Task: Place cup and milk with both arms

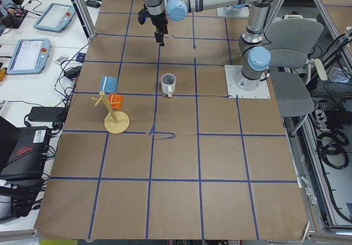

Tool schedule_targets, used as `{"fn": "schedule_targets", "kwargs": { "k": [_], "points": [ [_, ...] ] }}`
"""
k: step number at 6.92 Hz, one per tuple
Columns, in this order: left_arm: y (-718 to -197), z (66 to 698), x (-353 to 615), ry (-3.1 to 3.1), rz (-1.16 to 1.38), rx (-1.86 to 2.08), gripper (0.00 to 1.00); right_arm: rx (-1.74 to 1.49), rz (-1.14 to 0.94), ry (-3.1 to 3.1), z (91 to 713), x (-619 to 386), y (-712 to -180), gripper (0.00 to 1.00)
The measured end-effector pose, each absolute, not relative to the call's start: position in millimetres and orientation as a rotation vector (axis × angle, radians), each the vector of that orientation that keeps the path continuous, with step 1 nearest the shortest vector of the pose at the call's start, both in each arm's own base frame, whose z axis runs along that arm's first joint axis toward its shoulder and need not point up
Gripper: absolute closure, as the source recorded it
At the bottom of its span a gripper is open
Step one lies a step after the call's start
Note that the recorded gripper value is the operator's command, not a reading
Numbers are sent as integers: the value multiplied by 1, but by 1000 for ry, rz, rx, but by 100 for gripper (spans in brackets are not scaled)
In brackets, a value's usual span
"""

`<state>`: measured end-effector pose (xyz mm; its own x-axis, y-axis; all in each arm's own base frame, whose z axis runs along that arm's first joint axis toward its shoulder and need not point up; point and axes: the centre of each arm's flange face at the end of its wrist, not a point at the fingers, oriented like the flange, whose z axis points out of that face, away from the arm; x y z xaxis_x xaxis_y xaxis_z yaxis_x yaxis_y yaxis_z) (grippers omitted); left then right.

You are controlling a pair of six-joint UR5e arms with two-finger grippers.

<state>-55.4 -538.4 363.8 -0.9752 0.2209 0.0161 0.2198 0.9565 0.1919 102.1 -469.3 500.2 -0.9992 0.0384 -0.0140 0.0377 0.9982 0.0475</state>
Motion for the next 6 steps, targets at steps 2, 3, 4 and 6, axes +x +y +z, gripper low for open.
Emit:
{"fn": "schedule_targets", "kwargs": {
  "k": [2,3,4,6],
  "points": [
    [-538,300,-19,3041,274,474,6,29,82,3135,496,98,-471,0],
    [-534,276,-11,3019,262,518,11,-27,80,3141,494,90,-475,0],
    [-531,260,-2,3008,259,543,18,-72,88,3140,489,76,-481,0],
    [-525,245,7,3010,290,547,21,-121,129,3125,466,44,-504,0]
  ]
}}
